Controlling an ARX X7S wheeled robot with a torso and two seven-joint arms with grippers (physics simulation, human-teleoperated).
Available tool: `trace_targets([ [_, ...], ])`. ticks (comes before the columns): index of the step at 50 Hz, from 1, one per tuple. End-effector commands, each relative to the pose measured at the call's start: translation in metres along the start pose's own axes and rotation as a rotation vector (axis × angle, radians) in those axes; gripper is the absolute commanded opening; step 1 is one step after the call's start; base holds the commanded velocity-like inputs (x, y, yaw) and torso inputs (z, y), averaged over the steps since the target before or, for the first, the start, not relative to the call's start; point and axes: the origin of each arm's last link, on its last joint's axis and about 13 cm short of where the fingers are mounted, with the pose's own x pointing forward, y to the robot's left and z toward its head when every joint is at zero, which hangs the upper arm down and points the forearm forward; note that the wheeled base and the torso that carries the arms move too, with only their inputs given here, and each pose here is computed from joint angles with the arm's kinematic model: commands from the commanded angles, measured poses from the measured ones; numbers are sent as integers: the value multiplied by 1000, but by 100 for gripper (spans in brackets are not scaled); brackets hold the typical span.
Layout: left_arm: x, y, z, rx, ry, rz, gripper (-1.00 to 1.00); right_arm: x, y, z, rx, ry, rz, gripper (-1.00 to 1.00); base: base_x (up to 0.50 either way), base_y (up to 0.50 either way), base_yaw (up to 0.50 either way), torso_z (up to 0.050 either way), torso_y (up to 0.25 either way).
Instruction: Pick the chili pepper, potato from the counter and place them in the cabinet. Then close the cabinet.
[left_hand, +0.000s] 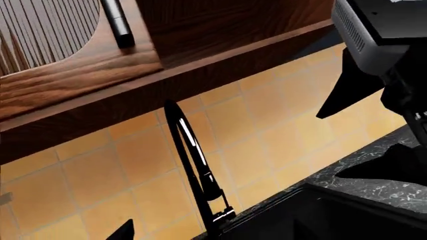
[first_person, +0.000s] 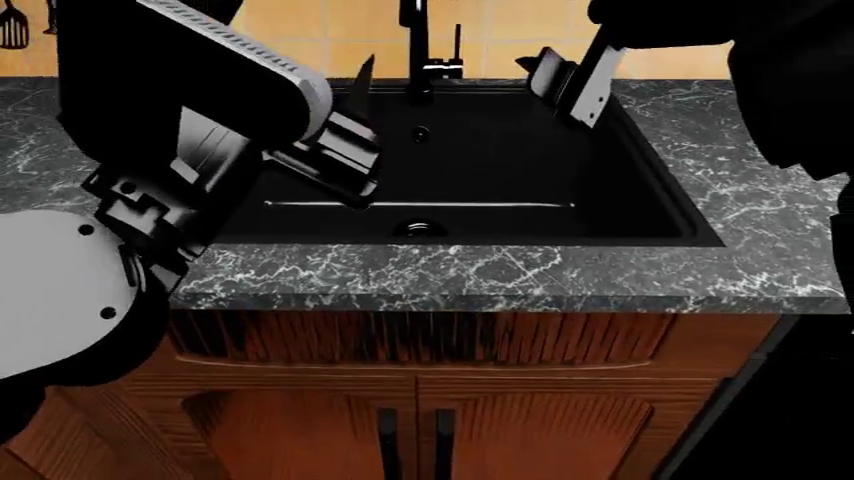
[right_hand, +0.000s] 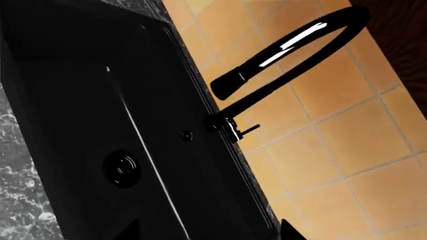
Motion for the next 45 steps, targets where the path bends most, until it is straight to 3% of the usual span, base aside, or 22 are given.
trace_targets([
  [1, 0, 4, -20, -42, 112, -51, 100, 12, 4, -1, -11, -5, -60, 100, 0, 0, 0, 0, 0],
  [7, 3, 6, -16, -87, 96, -34, 100, 17, 13, -10, 1, -6, -62, 100, 2, -201, 0, 0, 0],
  [18, 1, 7, -9, -98, 44, -11, 100, 21, 22, -23, 37, 3, -68, 100, 5, -500, 0, 0, 0],
  [25, 1, 11, 2, -92, -5, 37, 100, 22, 24, -24, 21, 11, -81, 100, 50, -500, 0, 0, 0],
  [29, 3, 15, 8, -127, -47, 74, 100, 20, 26, -26, 8, 4, -88, 100, 210, -460, 0, 0, 0],
  [36, 6, 25, 22, -196, -117, 122, 100, 11, 32, -33, 0, -22, -79, 100, 186, -210, 0, 0, 0],
  [45, 4, 25, 27, -184, -121, 117, 100, -16, 48, -41, -37, -29, -57, 100, 46, 0, 0, 0, 0],
])
